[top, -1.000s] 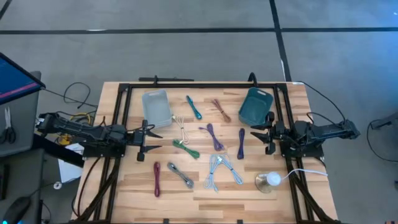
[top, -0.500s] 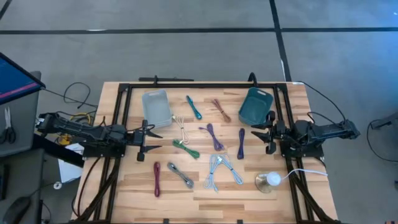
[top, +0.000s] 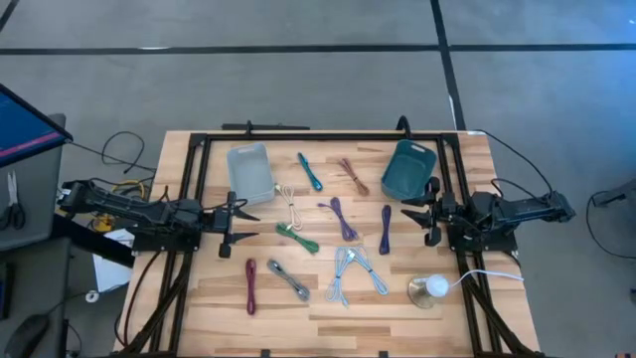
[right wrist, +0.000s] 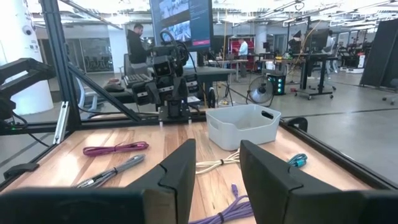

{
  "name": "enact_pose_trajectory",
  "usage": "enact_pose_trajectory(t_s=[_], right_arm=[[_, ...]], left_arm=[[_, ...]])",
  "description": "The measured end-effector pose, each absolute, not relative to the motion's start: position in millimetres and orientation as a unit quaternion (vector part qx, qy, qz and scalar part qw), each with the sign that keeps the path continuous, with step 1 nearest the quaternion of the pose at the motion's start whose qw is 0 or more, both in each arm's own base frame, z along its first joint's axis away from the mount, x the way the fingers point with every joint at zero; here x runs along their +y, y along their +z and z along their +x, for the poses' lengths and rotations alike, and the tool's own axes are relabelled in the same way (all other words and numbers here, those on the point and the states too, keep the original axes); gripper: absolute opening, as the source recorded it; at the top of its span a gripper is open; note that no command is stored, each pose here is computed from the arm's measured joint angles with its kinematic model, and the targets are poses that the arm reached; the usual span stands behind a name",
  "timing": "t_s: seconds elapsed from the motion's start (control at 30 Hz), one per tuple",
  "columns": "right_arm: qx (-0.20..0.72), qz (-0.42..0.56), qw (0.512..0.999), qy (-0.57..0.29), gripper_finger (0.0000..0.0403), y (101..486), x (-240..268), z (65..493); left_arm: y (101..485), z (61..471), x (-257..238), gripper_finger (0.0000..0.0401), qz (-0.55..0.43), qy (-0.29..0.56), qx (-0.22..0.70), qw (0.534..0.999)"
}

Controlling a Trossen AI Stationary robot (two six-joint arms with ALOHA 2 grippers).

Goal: Pick & Place USB Port
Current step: Put the pink USB cable into the blue bin

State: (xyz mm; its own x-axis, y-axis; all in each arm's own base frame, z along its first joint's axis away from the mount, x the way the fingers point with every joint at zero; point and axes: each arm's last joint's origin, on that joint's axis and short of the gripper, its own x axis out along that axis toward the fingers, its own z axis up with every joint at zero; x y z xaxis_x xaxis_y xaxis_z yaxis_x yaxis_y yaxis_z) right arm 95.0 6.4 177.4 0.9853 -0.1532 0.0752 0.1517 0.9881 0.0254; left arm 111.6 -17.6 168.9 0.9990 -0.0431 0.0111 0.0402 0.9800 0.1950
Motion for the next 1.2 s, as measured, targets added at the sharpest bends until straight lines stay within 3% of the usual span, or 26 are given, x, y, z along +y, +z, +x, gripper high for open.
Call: enact_pose_trajectory(t_s=[1.2], right_arm=[[-0.045, 0.085, 0.993, -0.074, 0.0118, 178.4, 6.3, 94.8]], left_arm=[[172.6, 111.5, -17.4, 0.0182, 0.078, -0.015, -0.026, 0.996]])
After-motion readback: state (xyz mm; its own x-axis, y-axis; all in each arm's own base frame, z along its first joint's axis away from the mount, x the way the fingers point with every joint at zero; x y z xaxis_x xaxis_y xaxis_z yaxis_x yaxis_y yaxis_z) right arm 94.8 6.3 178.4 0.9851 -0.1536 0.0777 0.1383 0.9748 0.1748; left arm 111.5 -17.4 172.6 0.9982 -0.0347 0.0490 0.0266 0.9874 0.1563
